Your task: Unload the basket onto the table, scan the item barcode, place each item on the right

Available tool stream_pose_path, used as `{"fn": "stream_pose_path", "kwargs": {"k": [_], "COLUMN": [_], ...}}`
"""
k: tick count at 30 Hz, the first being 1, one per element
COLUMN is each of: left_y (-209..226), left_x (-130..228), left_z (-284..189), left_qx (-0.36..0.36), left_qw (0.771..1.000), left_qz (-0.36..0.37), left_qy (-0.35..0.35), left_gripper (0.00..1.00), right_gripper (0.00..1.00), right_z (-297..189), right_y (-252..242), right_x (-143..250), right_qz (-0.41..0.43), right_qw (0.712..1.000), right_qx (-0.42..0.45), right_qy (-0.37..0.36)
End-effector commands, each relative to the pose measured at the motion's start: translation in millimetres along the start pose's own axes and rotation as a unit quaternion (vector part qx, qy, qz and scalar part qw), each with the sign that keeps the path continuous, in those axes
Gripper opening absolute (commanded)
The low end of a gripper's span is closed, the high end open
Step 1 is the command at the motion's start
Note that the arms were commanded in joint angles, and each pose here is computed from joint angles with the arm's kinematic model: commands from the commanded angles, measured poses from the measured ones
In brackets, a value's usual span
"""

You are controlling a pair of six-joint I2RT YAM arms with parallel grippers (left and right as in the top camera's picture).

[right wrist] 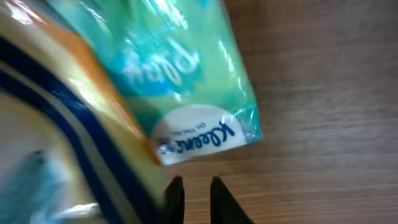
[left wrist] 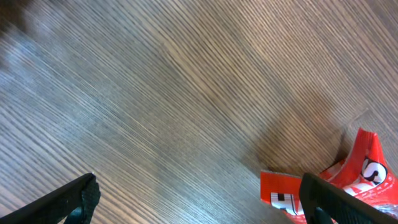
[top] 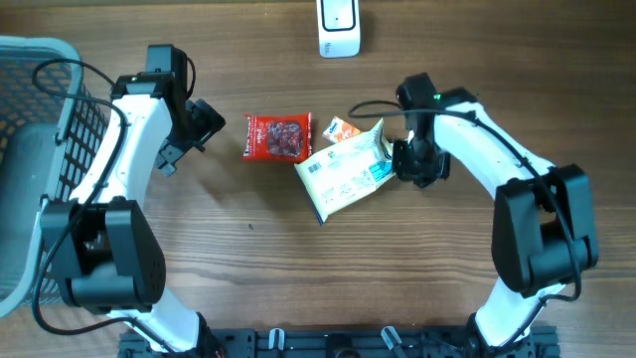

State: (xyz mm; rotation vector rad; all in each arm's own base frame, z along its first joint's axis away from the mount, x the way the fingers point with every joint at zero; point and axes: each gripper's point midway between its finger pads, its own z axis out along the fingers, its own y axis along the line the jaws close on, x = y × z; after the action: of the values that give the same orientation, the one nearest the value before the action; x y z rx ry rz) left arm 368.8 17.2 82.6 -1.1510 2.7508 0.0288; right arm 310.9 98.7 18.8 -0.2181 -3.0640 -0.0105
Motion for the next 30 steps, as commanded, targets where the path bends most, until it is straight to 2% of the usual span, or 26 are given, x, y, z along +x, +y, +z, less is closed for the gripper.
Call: {"fn": "stream_pose_path", "kwargs": {"k": [1,5,6,8,10,11,13,14,17,20,22,25,27,30], "left_y": [4,4,4,4,4,4,4,4,4,4,4,4,4,4], "left_x": [0,0,0,0,0,0,0,0,0,0,0,0,0,0], "left_z": [6,6,6,6,6,6,6,6,6,6,6,6,6,6], "left_qx": [-0.011,-0.011,-0.011,-0.011,-0.011,-0.011,-0.011,-0.011,-0.011,-0.011,-0.011,-0.011,-0.011,-0.011], "left_qw": [1.000,1.000,1.000,1.000,1.000,1.000,1.000,1.000,1.000,1.000,1.000,1.000,1.000,1.000], "left_qz": [-0.006,-0.006,-0.006,-0.006,-0.006,-0.006,-0.006,-0.006,-0.006,-0.006,-0.006,-0.006,-0.006,-0.006], "left_qy": [0.004,0.004,0.004,0.004,0.004,0.004,0.004,0.004,0.004,0.004,0.004,0.004,0.004,0.004], "left_gripper": [1.00,1.00,1.00,1.00,1.00,1.00,1.00,1.00,1.00,1.00,1.00,1.00,1.00,1.00], "right_gripper": [0.18,0.18,0.24,0.32,0.52,0.68,0.88,0.93,0.99,1.00,1.00,1.00,1.00,1.00], "right_z": [23,22,14,0,-30,-47,-68,-73,-72,-36,-17,1,0,3], "right_y": [-2,18,30,40,46,45,54,62,100,99,96,99,115,121], "right_x": [5,-40,-65,-88,-112,-118,-106,-97,-48,-25,-20,-21,-30,-41], "right_qz": [0.031,0.032,0.028,0.018,-0.014,-0.021,-0.028,-0.040,-0.108,-0.117,-0.078,-0.018,-0.028,-0.004], "right_qw": [0.999,0.994,0.986,0.976,0.969,0.968,0.974,0.975,0.956,0.959,0.963,0.960,0.941,0.929], "right_qx": [-0.007,-0.055,-0.080,-0.100,-0.104,-0.101,-0.120,-0.145,-0.264,-0.256,-0.257,-0.278,-0.331,-0.357], "right_qy": [0.001,-0.093,-0.145,-0.190,-0.226,-0.227,-0.188,-0.164,-0.067,-0.039,-0.031,-0.034,-0.067,-0.099]}}
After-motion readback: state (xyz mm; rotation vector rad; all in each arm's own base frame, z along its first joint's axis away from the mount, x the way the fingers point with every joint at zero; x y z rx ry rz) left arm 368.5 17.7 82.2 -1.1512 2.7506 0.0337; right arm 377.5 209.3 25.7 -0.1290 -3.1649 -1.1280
